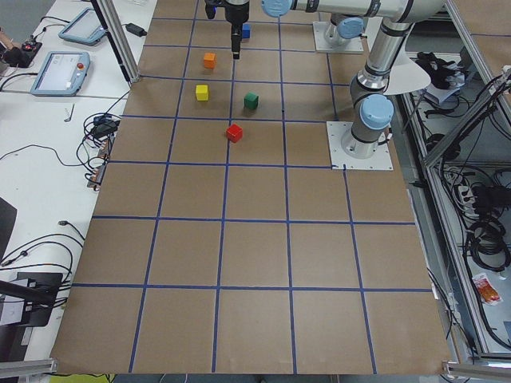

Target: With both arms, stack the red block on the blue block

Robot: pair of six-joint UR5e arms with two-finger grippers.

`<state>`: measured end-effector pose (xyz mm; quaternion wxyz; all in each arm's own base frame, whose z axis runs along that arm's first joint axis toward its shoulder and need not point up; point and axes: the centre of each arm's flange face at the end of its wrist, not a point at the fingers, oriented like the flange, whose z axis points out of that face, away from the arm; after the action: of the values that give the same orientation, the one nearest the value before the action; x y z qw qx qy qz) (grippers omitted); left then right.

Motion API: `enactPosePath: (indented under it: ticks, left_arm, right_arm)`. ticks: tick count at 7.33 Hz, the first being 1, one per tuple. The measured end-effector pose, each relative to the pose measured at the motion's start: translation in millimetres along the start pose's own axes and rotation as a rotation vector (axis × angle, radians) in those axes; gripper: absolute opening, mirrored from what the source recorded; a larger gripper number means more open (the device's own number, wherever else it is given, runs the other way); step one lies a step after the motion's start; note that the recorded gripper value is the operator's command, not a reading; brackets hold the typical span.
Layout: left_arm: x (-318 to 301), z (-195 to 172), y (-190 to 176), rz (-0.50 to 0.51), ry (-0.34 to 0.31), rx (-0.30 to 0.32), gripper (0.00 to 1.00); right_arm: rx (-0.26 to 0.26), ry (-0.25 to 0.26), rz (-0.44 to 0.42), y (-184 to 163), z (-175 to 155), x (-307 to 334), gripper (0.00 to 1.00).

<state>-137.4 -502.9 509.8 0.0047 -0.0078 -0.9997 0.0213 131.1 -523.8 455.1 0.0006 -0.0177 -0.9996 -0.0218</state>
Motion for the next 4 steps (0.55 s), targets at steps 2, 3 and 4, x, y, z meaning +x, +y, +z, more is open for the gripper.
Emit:
enactPosePath:
  ticks: [2,3,4]
  left_arm:
    - [0.1,0.3,3.1,0.004,0.002,0.000,1.00]
    - [-1.3,-2.9,3.2,0.009,0.002,0.009,1.00]
    - [-3.5,-6.0,2.4,0.021,0.002,0.019,1.00]
  right_arm:
    - [-0.001,0.001,0.000,0.2,1.1,0.1,1.00]
    - [-0.001,0.002,0.000,0.2,1.3,0.2,1.00]
    - [-0.002,0.002,0.000,0.1,1.7,0.2,1.00]
